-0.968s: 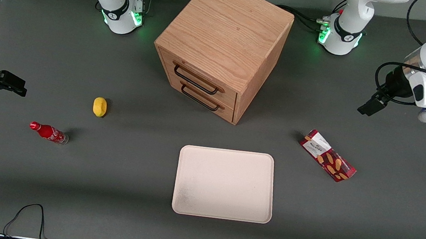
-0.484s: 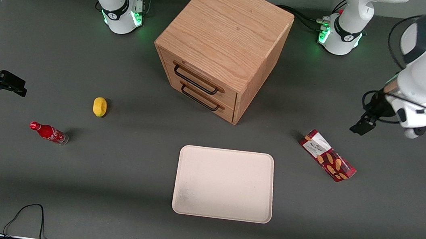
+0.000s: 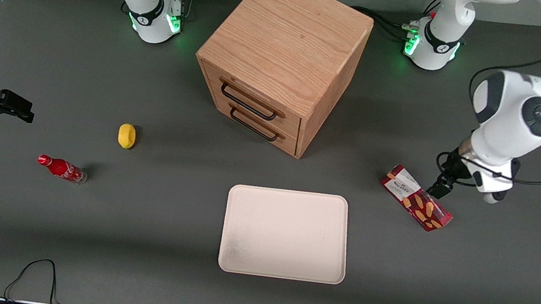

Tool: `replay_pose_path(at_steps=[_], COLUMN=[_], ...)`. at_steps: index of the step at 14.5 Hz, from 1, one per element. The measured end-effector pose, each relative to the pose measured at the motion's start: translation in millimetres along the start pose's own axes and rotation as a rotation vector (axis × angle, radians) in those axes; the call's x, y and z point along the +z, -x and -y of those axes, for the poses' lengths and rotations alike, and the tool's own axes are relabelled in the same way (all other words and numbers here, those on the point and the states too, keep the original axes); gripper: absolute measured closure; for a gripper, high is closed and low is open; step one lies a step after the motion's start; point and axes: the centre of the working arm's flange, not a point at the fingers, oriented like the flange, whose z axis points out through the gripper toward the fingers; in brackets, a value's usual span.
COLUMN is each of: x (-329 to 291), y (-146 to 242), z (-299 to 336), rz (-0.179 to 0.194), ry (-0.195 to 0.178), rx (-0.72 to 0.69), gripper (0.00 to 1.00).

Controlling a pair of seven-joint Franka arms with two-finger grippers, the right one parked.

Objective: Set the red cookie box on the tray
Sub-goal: 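Lower the left gripper and close it on the box's end, then lift the box with the left gripper, tilting it upright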

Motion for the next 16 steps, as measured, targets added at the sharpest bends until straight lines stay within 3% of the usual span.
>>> replay_pose_path(at_steps=[8,12,16], x=[73,85,86], y=[-4,-4,-3], z=[4,6,6], rz=[-0.029,-0.032,-0.038], ry=[0.051,0.046,0.042], rx=[-0.003,0.007,0.021], gripper=[0.0,0.05,0.48])
